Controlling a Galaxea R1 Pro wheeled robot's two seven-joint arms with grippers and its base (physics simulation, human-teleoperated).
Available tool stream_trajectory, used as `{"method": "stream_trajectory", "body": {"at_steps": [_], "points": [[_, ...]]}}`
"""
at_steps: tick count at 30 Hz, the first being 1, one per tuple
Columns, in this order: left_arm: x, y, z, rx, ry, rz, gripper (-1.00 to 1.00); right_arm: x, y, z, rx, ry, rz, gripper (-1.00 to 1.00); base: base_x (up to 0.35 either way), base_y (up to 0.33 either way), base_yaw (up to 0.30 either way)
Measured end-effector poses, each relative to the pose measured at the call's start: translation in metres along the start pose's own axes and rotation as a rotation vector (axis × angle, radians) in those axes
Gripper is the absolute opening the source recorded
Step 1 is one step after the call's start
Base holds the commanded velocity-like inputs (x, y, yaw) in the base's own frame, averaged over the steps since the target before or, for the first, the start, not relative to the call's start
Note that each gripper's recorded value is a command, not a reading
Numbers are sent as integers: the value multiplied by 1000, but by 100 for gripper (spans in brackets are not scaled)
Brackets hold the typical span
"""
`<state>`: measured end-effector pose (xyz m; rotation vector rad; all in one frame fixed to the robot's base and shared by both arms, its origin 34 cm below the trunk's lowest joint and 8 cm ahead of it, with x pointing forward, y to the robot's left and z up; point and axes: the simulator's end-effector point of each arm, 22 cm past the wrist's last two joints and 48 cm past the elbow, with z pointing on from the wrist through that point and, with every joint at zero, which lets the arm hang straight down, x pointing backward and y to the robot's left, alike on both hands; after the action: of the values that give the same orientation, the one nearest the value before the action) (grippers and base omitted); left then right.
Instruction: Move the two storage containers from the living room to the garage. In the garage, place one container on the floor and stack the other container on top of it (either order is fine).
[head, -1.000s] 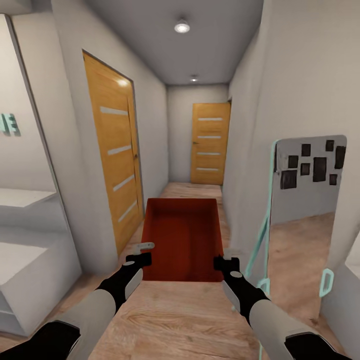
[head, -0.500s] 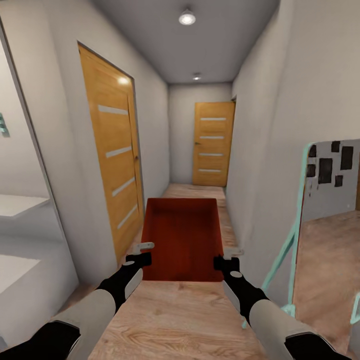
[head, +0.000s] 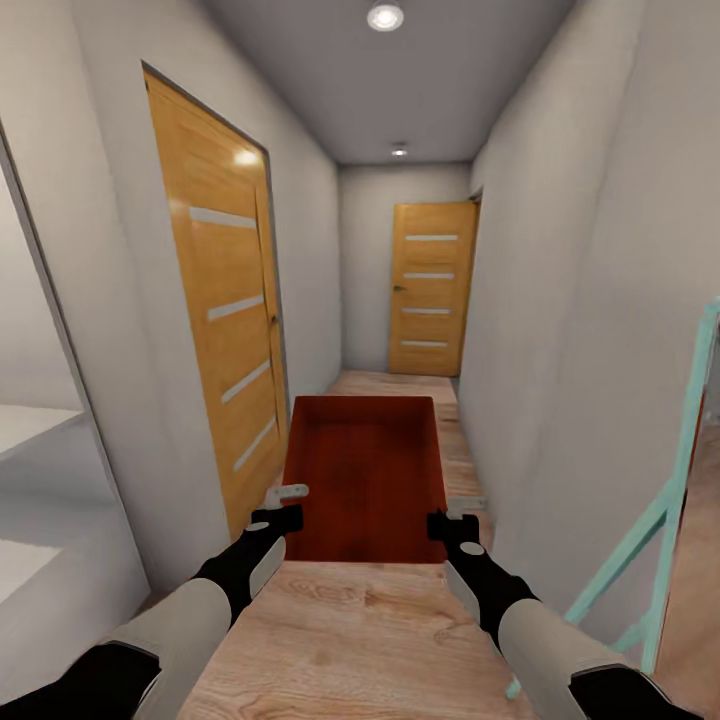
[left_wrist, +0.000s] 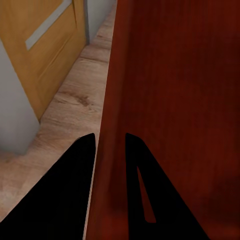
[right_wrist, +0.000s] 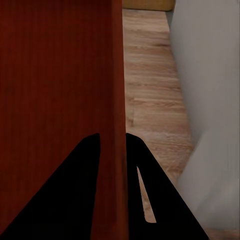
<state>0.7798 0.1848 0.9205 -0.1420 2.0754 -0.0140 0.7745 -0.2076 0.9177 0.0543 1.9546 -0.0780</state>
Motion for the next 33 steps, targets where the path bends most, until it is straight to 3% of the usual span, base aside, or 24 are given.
{"method": "stream_trajectory", "body": {"at_steps": [10,22,33], "points": [[0,0,0,0,0,0,-100,0,0,0,0,0,0,-100,324,91,-9],[0,0,0,0,0,0,-100,0,0,0,0,0,1,-100,324,151,-208],[-1,1,0,2,-2,1,-100,-1,1,0,1,-2,-1,-100,324,133,-15]]}}
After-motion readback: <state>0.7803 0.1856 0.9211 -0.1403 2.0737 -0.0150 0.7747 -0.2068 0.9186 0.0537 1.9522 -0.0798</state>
